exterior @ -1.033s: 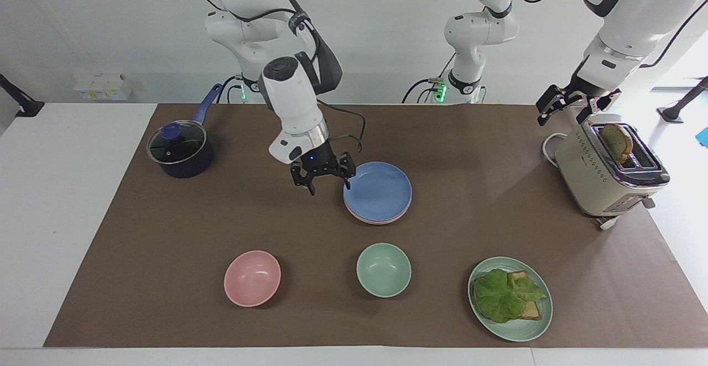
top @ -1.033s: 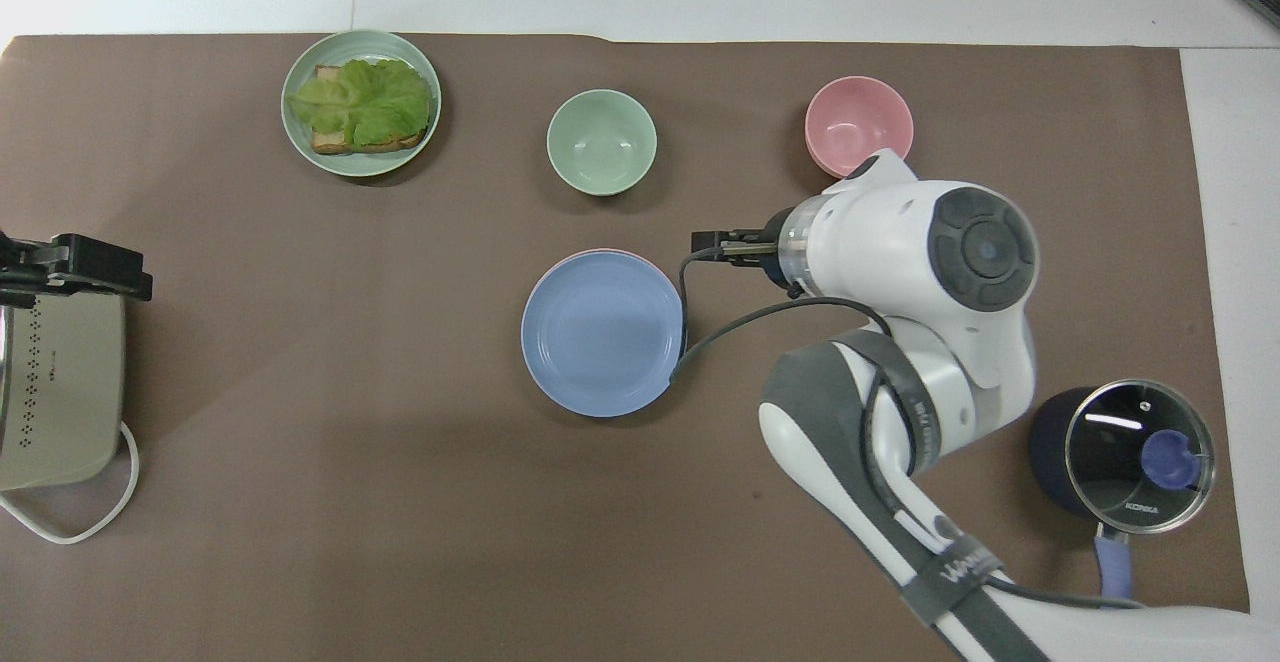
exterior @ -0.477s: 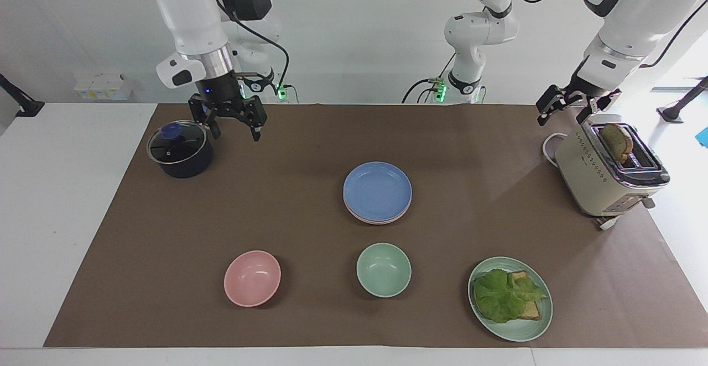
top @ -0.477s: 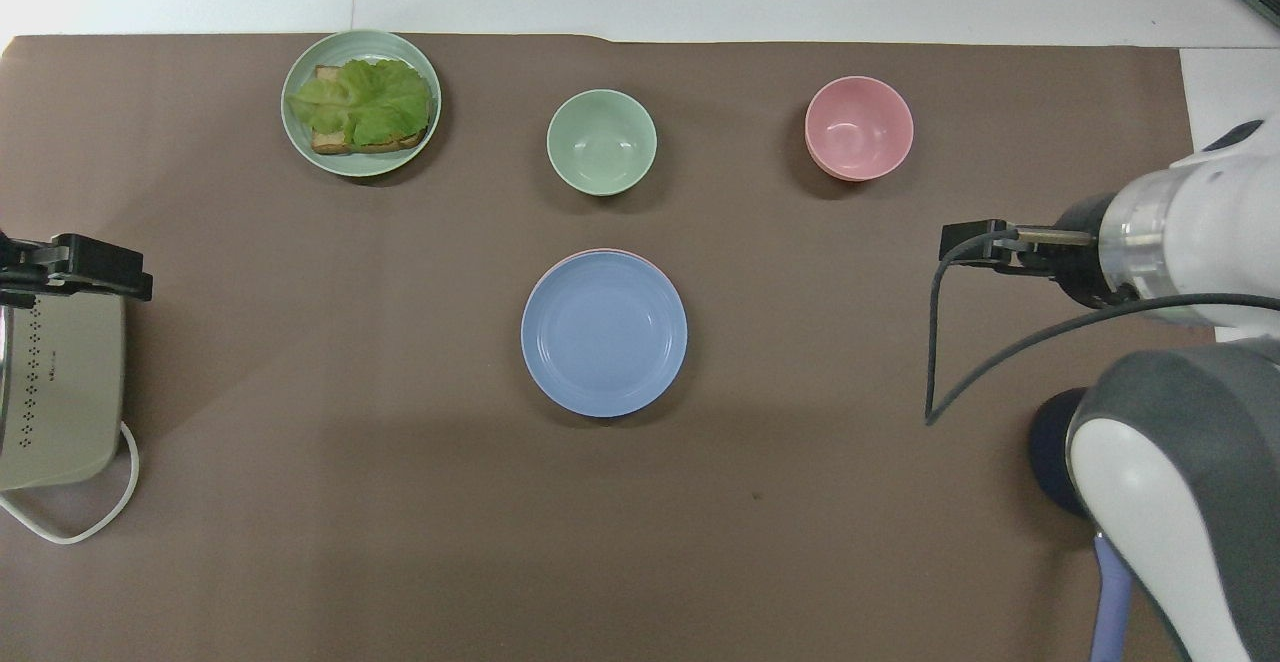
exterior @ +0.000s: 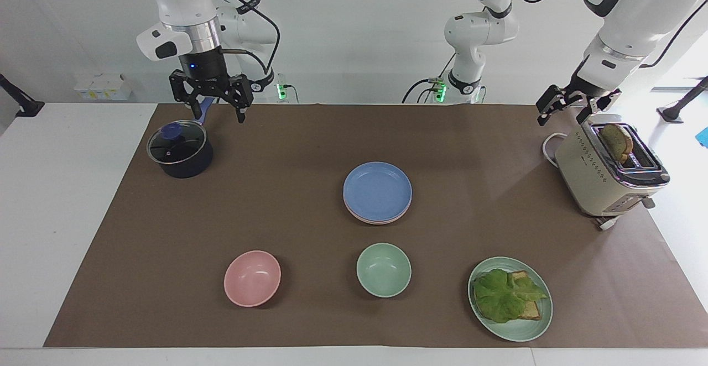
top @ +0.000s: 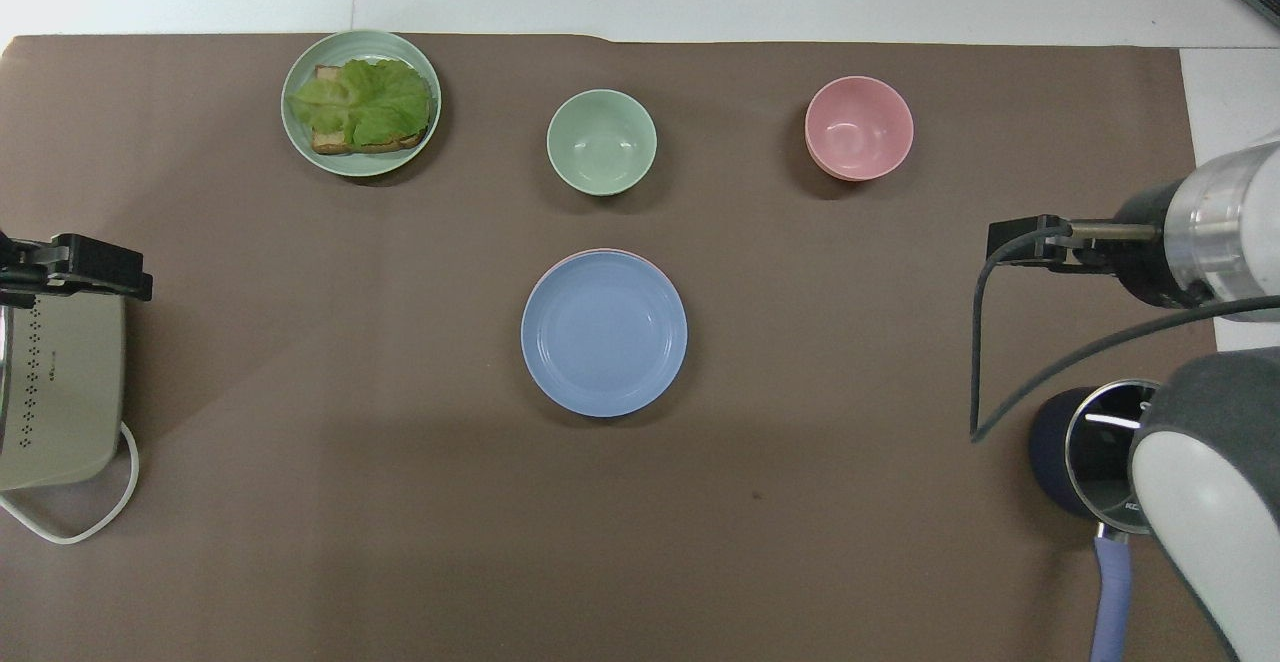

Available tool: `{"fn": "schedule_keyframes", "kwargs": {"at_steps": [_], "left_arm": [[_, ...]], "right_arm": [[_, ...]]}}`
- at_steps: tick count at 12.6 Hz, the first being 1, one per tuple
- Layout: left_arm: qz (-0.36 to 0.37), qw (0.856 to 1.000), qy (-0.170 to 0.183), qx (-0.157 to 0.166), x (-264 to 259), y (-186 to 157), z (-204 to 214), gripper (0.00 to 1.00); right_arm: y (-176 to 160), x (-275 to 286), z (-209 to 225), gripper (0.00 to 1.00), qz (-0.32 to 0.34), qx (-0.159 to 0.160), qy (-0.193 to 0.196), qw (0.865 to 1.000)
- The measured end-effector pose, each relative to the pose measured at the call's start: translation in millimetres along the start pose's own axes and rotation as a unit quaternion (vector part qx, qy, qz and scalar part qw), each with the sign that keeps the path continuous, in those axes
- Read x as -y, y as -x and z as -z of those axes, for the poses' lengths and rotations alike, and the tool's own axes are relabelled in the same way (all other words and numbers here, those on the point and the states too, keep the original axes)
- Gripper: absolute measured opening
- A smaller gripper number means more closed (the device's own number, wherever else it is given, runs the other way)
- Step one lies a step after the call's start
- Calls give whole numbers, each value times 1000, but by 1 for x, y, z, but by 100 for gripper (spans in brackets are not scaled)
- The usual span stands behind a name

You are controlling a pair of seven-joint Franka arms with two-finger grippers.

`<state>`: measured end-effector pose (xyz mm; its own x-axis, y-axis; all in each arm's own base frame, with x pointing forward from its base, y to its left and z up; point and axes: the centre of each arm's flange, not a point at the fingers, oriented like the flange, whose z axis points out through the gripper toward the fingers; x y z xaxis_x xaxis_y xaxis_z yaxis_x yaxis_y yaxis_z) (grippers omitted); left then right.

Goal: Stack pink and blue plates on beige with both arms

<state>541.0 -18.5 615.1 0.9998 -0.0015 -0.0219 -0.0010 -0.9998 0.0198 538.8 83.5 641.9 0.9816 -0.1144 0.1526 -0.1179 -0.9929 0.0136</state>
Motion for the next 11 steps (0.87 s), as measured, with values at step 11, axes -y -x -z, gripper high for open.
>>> {"fn": "schedule_keyframes", "kwargs": {"at_steps": [11], "left_arm": [[0,1000,0,0,0,0,0,100]], "right_arm": [[-13,-24,17,100,-11,62,5,998]]}}
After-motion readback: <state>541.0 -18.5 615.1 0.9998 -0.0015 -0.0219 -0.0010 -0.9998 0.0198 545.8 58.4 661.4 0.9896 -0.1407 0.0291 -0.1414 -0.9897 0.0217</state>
